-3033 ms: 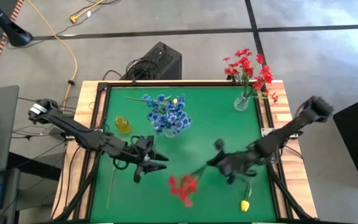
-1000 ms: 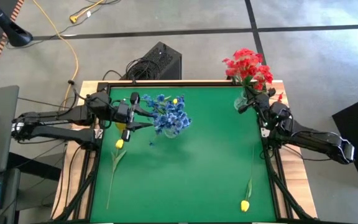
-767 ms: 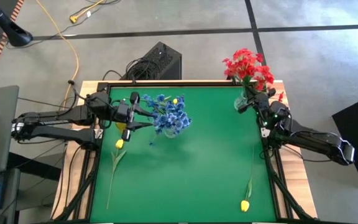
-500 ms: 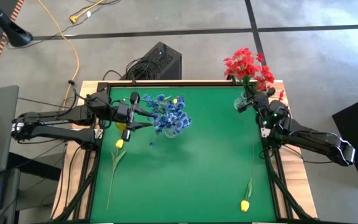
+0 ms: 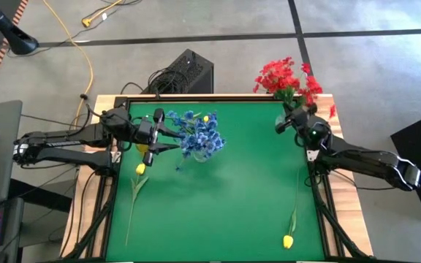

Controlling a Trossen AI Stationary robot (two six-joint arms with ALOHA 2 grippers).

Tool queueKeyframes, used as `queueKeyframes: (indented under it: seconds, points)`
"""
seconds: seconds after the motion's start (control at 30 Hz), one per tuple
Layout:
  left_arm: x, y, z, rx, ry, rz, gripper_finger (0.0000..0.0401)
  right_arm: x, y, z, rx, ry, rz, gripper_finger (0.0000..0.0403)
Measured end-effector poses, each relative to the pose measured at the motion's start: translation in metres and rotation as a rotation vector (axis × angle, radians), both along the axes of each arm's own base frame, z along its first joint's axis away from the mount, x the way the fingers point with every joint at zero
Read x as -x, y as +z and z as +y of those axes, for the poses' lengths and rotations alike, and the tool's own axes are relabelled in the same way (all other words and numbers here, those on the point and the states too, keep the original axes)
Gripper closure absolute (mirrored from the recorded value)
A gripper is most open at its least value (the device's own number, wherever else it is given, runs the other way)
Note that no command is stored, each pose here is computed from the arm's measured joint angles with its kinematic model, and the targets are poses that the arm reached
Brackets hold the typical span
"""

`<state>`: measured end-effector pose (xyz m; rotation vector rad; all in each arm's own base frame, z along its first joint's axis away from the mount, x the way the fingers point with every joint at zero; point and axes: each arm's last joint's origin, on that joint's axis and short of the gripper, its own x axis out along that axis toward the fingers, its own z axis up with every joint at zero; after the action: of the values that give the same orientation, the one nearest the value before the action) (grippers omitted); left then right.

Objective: Sort flowers into vase by color
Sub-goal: Put the red flowers into the right transparent vase

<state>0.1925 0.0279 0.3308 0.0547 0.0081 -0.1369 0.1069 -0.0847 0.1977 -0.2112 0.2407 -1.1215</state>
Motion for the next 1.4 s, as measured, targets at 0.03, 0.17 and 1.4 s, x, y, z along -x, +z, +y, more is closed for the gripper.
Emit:
queueKeyframes:
  seconds: [0.03, 0.17, 1.4]
  points:
    - [0.0, 0.0, 0.0, 0.003, 0.0, 0.003, 0.026, 0.0, -0.001, -0.001, -0.002, -0.004, 0.004, 0.0368]
    - [0.0, -0.001, 0.0, 0.016, 0.0, 0.01, 0.026, 0.001, -0.001, -0.003, -0.005, -0.021, 0.016, 0.0367]
    - [0.0, -0.004, 0.0, 0.027, 0.001, 0.05, 0.026, 0.004, -0.011, -0.003, -0.144, -0.073, -0.089, 0.035]
